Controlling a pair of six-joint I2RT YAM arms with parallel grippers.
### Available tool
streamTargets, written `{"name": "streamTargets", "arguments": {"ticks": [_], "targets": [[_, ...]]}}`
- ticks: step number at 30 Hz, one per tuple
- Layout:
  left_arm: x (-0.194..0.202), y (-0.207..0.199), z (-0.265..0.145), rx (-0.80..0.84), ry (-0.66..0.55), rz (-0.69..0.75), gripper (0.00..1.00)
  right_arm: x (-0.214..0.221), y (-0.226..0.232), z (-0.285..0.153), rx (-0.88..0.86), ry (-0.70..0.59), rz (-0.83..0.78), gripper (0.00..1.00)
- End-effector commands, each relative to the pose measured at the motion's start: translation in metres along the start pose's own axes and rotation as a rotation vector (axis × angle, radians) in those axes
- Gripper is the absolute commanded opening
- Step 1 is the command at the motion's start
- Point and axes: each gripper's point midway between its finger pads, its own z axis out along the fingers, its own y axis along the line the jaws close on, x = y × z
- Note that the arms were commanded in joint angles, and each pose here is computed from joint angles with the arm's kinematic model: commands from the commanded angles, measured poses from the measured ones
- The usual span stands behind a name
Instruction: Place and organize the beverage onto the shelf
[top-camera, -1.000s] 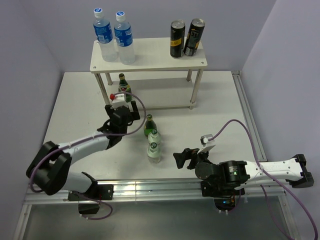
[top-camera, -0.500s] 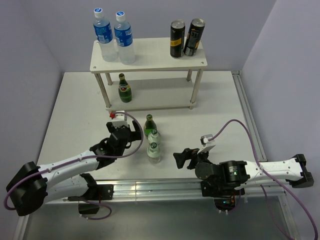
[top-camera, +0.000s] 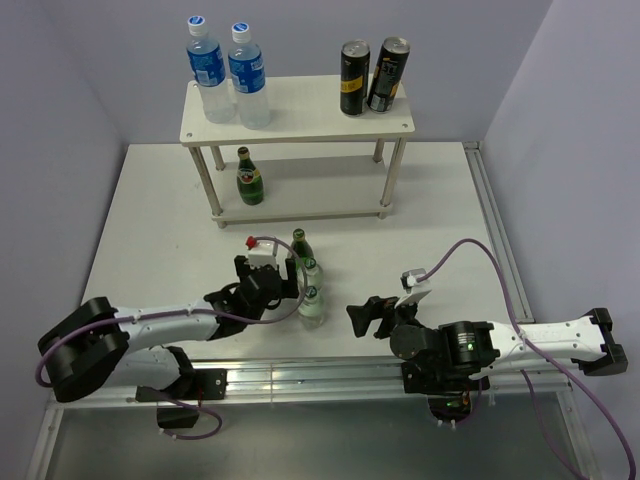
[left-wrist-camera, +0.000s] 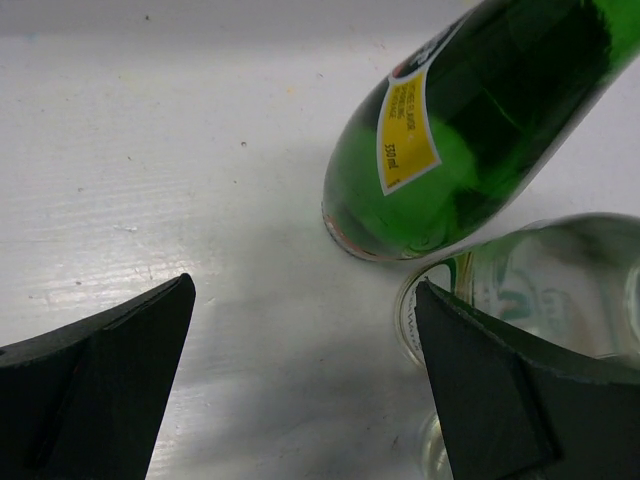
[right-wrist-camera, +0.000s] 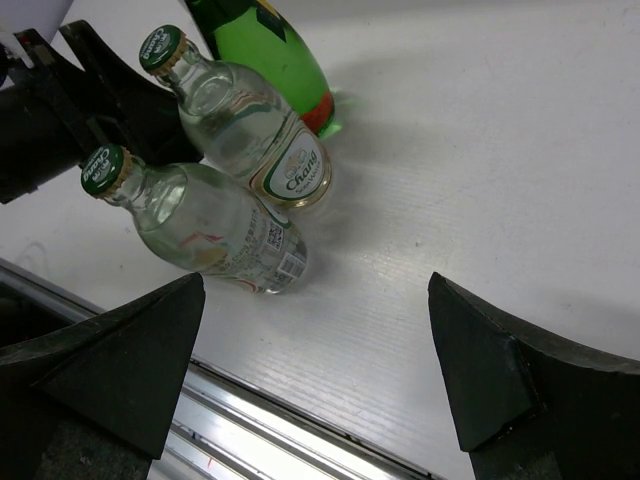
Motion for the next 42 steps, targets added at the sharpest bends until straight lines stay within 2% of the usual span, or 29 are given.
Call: {"name": "streamTargets", "arguments": {"ticks": [1, 16, 24, 27, 28, 33, 34, 36, 37, 39, 42], "targets": [[-0.015, -0.029, 0.004, 0.067, -0.037, -0.039, 0.99, -0.007, -0.002, 0.001, 0.021, -0.035, 0.014, 1.0], [-0.013, -0.067, 0.036, 0.092, -0.04, 0.03, 0.99, -0.006, -0.001, 0.001, 0.019, -0.035, 0.008, 1.0], [-0.02, -0.07, 0.062, 0.016, -0.098, 0.068, 0.97, -0.006, -0.001, 0.001, 0.02, -0.032, 0.009, 1.0], [-0.022, -0.066, 0.07, -0.003, -0.117, 0.06, 0.83, -0.006, -0.001, 0.001, 0.019, -0.035, 0.013, 1.0], [-0.023, -0.062, 0.072, -0.012, -0.12, 0.058, 0.71, -0.006, -0.002, 0.001, 0.021, -0.034, 0.01, 1.0], [-0.027, -0.05, 0.084, -0.041, -0.143, 0.053, 0.49, -0.005, -0.001, 0.001, 0.02, -0.034, 0.005, 1.0], [-0.029, -0.046, 0.087, -0.053, -0.15, 0.052, 0.35, -0.005, -0.001, 0.001, 0.02, -0.034, 0.004, 1.0], [-0.034, -0.041, 0.091, -0.068, -0.162, 0.045, 0.21, -0.005, -0.001, 0.002, 0.022, -0.033, 0.001, 1.0], [-0.038, -0.038, 0.092, -0.079, -0.172, 0.042, 0.07, -0.005, -0.001, 0.002, 0.021, -0.033, 0.003, 1.0], [-0.046, -0.035, 0.095, -0.085, -0.185, 0.037, 0.0, -0.004, -0.001, 0.002, 0.024, -0.032, 0.001, 1.0], [-0.065, -0.035, 0.096, -0.087, -0.215, 0.046, 0.0, -0.004, -0.002, 0.002, 0.027, -0.032, -0.002, 1.0]]}}
